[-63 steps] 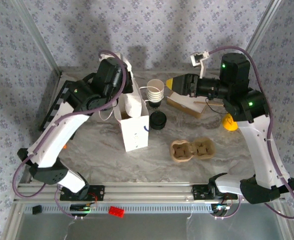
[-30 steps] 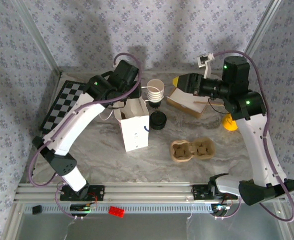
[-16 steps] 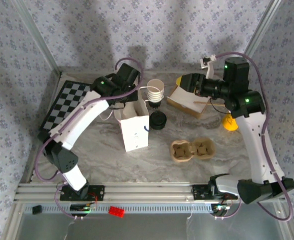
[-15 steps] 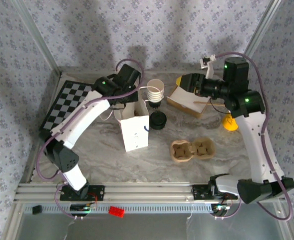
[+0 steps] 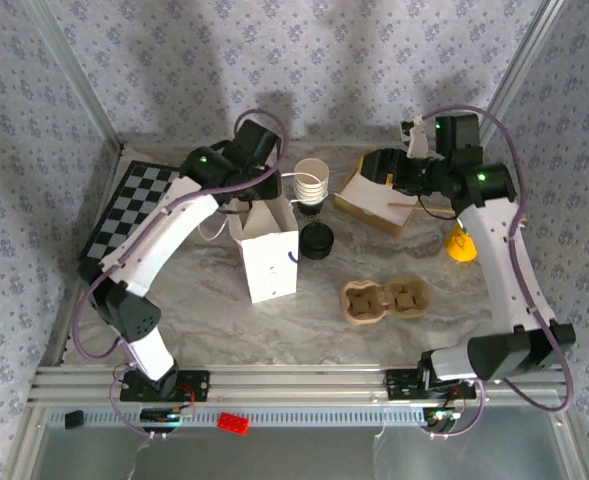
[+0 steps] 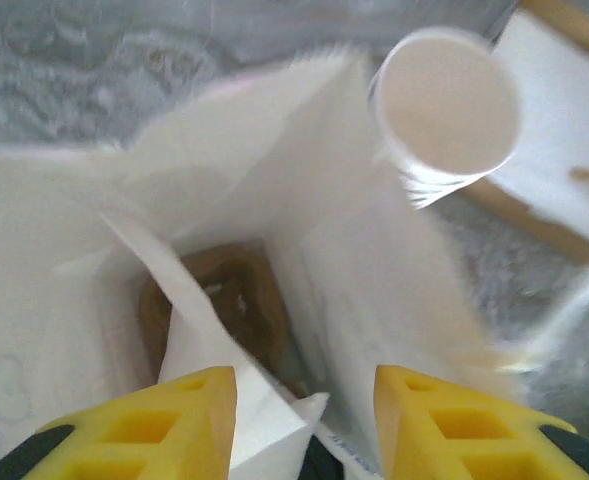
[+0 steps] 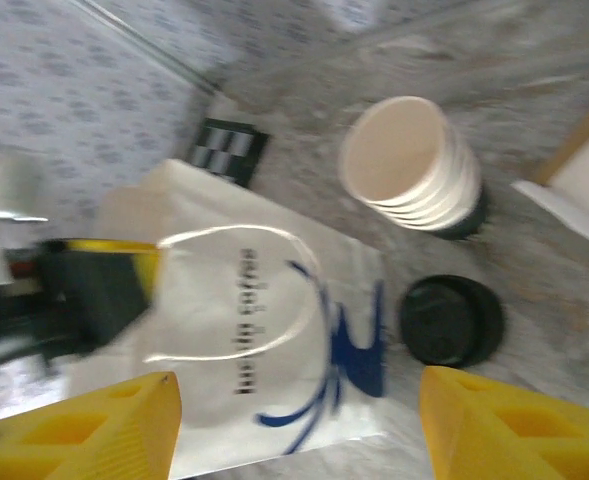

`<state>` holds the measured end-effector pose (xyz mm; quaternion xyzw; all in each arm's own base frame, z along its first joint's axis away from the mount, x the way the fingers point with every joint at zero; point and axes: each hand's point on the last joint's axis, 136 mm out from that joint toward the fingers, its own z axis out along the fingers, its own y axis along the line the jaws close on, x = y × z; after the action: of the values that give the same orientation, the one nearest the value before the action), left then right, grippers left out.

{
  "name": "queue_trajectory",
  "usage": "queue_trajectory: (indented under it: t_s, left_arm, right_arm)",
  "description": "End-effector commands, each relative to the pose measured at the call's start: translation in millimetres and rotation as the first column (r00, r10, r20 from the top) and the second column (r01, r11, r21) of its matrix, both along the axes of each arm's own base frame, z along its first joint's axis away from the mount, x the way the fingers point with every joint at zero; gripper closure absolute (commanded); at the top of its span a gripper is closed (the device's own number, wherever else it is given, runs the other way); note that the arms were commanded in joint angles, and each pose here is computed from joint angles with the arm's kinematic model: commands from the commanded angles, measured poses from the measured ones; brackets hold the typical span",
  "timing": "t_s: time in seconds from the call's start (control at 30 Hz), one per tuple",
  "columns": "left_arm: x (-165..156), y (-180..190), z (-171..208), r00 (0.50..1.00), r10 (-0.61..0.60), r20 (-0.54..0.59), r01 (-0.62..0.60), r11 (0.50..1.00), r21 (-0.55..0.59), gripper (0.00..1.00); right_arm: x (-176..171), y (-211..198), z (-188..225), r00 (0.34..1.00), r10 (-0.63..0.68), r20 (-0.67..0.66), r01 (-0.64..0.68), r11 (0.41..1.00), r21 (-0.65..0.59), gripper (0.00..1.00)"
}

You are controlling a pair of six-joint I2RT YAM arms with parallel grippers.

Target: Pack the takeout coffee

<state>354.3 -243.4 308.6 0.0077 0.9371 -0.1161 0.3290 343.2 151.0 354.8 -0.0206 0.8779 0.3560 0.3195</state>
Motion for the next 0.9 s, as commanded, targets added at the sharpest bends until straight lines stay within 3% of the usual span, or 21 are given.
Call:
queue_trajectory:
  t_s: [0.0, 0.2, 0.37, 0.7, 0.87]
  left_arm:
    - [-16.4, 21.3, 56.6, 0.992, 0.015, 0.124, -0.01, 0.999, -0.036, 0.58]
    - [-33.9, 41.6, 87.9, 0.977, 0.014, 0.213, 0.001, 0.998, -0.067, 0.55]
    - [-43.7, 49.9, 86.7, 0.971, -0.006, 0.237, 0.024, 0.997, -0.074, 0.53]
    - [-50.9, 72.4, 85.0, 0.959, 0.035, 0.281, -0.006, 0.995, -0.102, 0.52]
    - [-51.7, 84.5, 85.4, 0.956, 0.061, 0.288, -0.03, 0.994, -0.109, 0.51]
  right_arm:
    - [9.2, -22.0, -43.2, 0.998, -0.031, -0.063, 0.016, 0.975, -0.221, 0.31]
    - [37.9, -31.9, -112.9, 0.988, 0.002, -0.154, -0.072, 0.89, -0.45, 0.24]
    - [55.7, -33.3, -164.8, 0.97, 0.05, -0.238, -0.179, 0.806, -0.564, 0.25]
    - [87.0, -29.9, -227.1, 0.941, 0.089, -0.325, -0.307, 0.623, -0.719, 0.26]
    - [100.4, -36.3, -250.7, 0.927, 0.069, -0.37, -0.344, 0.551, -0.76, 0.32]
